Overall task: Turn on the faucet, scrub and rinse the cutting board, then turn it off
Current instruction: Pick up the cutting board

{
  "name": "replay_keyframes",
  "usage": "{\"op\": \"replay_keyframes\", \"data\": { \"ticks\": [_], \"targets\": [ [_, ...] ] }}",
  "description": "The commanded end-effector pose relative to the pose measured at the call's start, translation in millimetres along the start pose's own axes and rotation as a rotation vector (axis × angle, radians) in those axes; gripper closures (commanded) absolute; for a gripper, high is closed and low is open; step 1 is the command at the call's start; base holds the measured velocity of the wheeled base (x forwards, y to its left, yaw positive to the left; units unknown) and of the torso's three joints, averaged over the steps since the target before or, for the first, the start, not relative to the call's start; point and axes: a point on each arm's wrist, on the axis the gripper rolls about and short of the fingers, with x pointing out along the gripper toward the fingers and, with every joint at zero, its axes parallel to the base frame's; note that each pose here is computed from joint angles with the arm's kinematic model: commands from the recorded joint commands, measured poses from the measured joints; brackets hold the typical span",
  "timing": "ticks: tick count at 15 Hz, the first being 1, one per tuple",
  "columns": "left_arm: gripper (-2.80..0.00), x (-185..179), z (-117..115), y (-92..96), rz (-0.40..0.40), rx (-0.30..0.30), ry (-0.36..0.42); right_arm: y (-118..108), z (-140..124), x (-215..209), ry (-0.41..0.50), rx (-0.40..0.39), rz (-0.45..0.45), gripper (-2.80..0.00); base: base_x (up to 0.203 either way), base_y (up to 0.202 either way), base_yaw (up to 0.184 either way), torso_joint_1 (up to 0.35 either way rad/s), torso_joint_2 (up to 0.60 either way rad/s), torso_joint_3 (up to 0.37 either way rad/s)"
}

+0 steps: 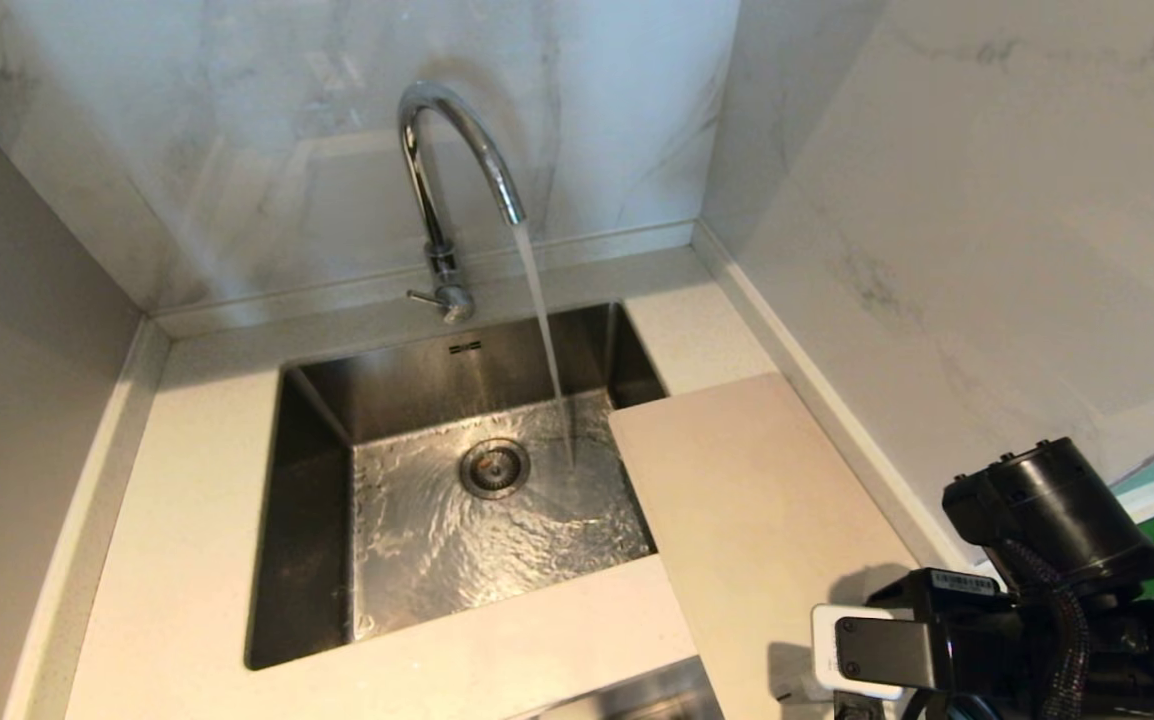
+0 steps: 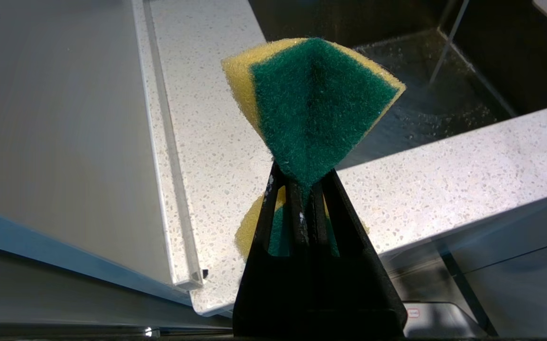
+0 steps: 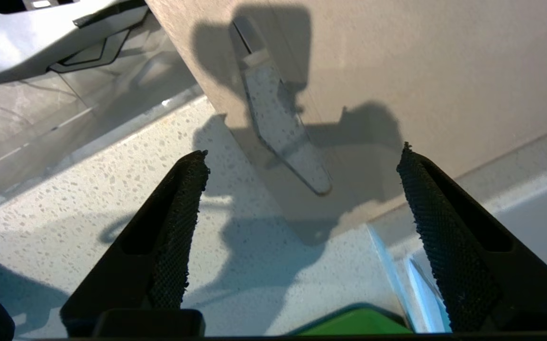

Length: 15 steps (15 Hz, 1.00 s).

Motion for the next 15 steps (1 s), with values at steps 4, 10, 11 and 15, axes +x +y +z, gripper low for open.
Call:
{"op": "replay_keyframes", "data": {
  "ticks": [4,10,11,15],
  "targets": [
    [0.00,0,0,0.0,0.000,0.000,-0.001,13,2,22,-0.032,-0.035,0.065,-2.80,0.000,0.000,0.000,0.000,0.00,0.000],
    [0.00,0,0,0.0,0.000,0.000,-0.001,16,3,36,-0.105,-0.127,0.132,-2.80,0.000,0.000,0.000,0.000,0.00,0.000],
    [0.00,0,0,0.0,0.000,0.000,-0.001,18,3,36,-0.104,-0.141,0.135,-2.80,0.000,0.000,0.000,0.000,0.00,0.000],
    [0.00,0,0,0.0,0.000,0.000,-0.001,28,-2,42,-0.083,-0.180,0.181,-2.80,0.000,0.000,0.000,0.000,0.00,0.000]
  ]
}}
